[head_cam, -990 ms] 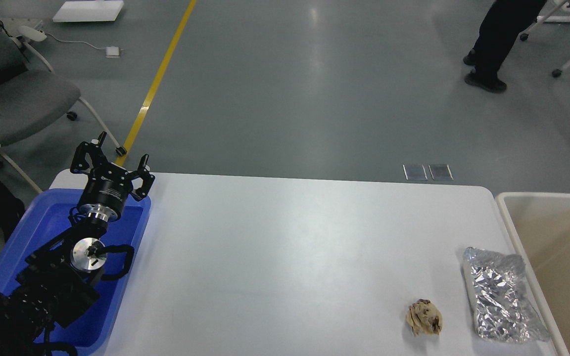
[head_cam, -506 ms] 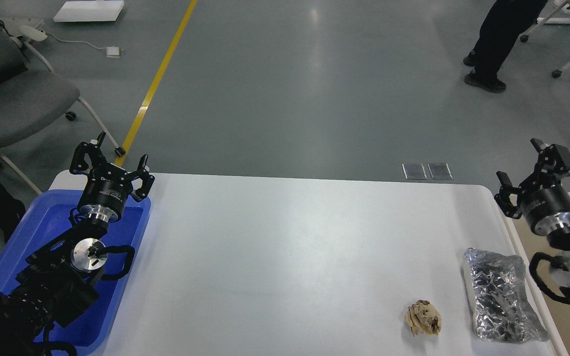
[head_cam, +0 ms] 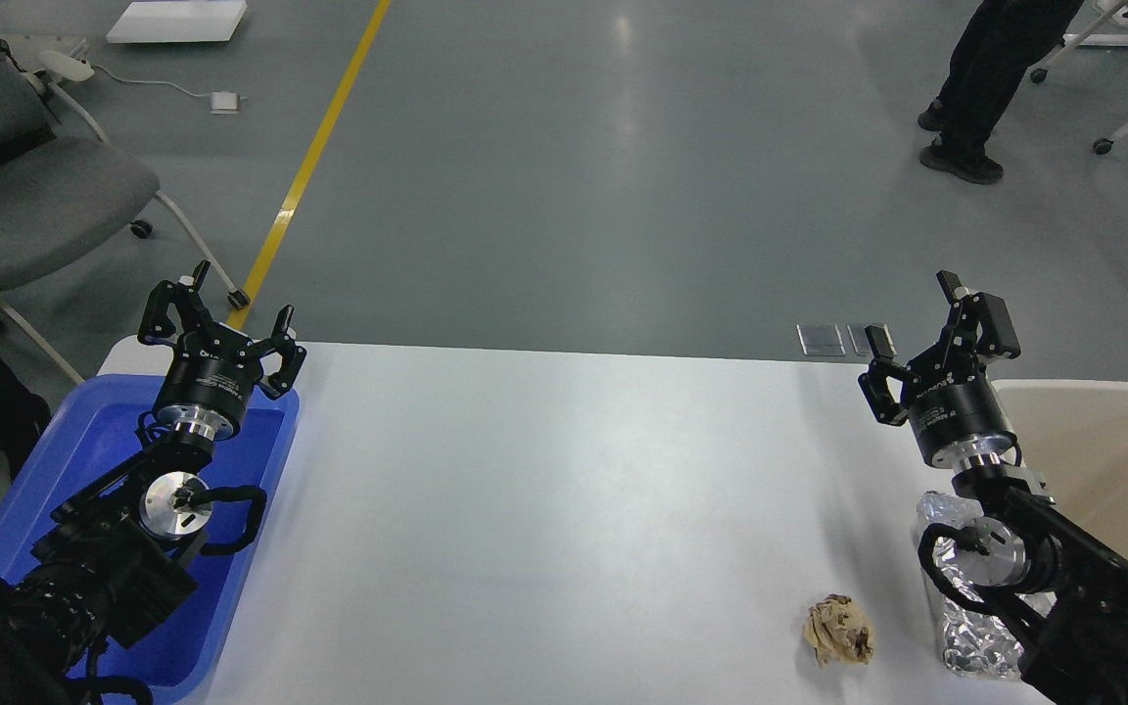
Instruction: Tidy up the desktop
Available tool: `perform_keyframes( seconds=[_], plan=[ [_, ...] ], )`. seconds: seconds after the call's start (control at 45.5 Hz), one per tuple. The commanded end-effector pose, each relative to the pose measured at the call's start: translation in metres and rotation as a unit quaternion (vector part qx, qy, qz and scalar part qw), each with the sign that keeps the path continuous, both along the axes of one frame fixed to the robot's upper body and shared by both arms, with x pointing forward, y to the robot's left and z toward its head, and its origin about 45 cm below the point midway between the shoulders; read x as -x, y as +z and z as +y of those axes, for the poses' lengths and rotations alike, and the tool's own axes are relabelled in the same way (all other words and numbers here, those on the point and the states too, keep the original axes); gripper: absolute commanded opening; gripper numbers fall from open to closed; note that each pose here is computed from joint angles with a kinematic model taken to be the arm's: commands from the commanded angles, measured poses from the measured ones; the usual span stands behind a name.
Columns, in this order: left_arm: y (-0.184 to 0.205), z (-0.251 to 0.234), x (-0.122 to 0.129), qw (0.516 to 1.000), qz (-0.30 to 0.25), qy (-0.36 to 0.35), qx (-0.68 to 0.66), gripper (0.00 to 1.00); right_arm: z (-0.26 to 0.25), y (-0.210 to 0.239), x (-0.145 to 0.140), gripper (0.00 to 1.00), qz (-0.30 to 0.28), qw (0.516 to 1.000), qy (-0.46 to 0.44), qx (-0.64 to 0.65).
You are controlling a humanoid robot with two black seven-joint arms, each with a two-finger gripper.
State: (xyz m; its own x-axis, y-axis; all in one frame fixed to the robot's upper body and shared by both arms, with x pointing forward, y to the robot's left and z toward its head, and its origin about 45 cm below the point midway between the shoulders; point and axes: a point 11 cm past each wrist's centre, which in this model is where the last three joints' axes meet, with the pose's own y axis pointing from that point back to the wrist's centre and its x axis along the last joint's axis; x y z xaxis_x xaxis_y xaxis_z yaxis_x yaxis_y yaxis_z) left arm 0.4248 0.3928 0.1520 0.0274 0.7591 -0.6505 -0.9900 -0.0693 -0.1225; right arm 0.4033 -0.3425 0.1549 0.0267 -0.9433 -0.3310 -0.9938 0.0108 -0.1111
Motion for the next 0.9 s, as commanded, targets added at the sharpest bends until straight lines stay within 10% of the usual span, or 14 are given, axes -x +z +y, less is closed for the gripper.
perform_keyframes(
  seconds=[0.0,0.88],
  plan=[
    [0.000,0.000,0.000,1.000,-0.001,-0.001,0.000,1.00,0.010,-0.013,0.004,1.00,0.004,1.000,0.005,0.006],
    [0.000,-0.001,0.000,1.000,-0.001,-0.002,0.001,1.00,0.019,-0.025,0.003,1.00,0.029,0.997,-0.019,-0.069]
  ],
)
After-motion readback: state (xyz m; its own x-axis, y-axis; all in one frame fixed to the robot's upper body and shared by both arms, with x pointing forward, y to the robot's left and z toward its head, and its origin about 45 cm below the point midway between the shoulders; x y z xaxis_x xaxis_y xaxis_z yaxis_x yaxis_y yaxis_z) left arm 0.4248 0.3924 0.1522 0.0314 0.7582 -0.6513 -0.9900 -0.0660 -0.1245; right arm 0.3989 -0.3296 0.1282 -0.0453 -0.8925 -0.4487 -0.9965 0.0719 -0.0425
